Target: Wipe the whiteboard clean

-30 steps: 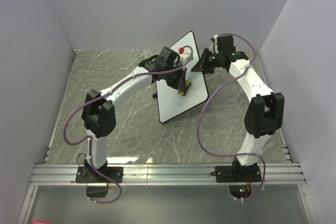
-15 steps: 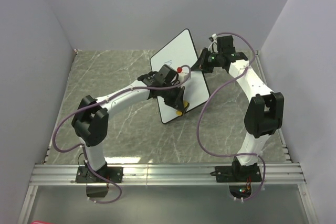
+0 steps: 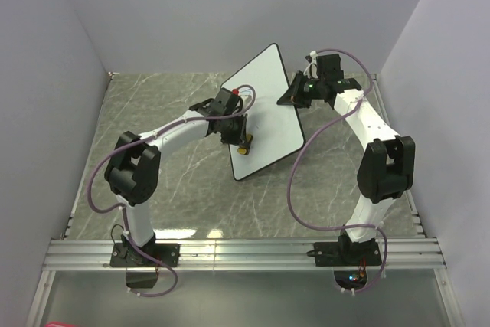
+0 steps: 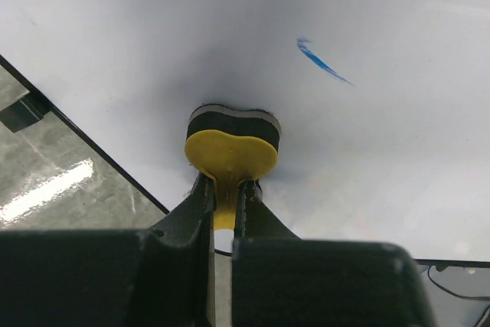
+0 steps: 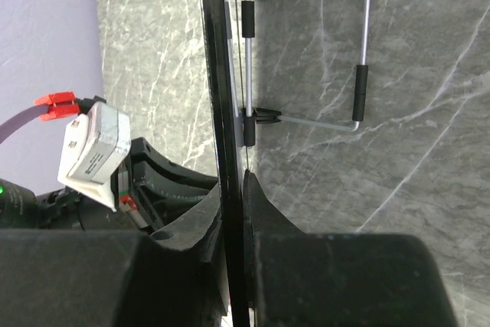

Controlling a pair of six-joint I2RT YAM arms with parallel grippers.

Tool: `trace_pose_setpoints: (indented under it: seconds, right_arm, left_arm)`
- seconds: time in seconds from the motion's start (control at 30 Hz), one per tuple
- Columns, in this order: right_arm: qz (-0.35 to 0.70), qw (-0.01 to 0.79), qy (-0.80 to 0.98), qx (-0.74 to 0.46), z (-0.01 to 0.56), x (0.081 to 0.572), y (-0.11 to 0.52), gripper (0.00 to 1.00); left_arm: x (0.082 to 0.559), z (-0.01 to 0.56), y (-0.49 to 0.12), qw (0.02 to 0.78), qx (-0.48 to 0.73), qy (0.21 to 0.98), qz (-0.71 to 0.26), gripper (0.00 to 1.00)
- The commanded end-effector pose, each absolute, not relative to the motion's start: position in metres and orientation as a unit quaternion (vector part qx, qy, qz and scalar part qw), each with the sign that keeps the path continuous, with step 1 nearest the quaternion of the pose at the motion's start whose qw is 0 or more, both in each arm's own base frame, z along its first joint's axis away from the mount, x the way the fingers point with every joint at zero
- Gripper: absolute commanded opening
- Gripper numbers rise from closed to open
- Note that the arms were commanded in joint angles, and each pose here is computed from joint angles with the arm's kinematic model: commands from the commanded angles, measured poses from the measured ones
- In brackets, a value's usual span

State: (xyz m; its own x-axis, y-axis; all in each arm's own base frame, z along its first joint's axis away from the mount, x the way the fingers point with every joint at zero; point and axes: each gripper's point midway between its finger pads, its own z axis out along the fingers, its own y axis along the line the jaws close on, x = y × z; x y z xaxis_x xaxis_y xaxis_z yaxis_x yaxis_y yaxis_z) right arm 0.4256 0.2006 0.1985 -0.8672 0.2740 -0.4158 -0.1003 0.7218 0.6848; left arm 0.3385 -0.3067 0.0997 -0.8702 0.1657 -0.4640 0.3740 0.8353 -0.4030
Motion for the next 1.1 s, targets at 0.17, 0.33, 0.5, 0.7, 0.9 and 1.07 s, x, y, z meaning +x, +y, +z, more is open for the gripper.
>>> trace_pose_setpoints:
  seconds: [0.17, 0.33, 0.5, 0.7, 0.9, 1.07]
  right_arm:
    - [0.369, 0.036, 0.928, 0.043, 0.133, 0.332, 0.244, 0.0]
    - [0.371, 0.031, 0.927, 0.039, 0.133, 0.333, 0.247, 0.0]
    - [0.371, 0.031, 0.927, 0.034, 0.136, 0.335, 0.248, 0.0]
    - [0.371, 0.026, 0.928, 0.027, 0.134, 0.334, 0.248, 0.0]
    - [0.376, 0.015, 0.926, 0.024, 0.131, 0.33, 0.25, 0.0]
    - [0.374, 0.006, 0.927, 0.015, 0.128, 0.319, 0.249, 0.0]
  left_arm:
    - [0.38, 0.114, -0.334, 0.271, 0.153, 0.915, -0.255, 0.0]
    - [0.39, 0.16, -0.364, 0.301, 0.183, 0.882, -0.313, 0.0]
    - [0.4, 0.156, -0.374, 0.289, 0.195, 0.884, -0.311, 0.0]
    - [0.404, 0.153, -0.382, 0.28, 0.199, 0.883, -0.32, 0.0]
    - [0.416, 0.153, -0.389, 0.284, 0.202, 0.882, -0.316, 0.0]
    - [0.457, 0.133, -0.378, 0.293, 0.164, 0.902, -0.272, 0.0]
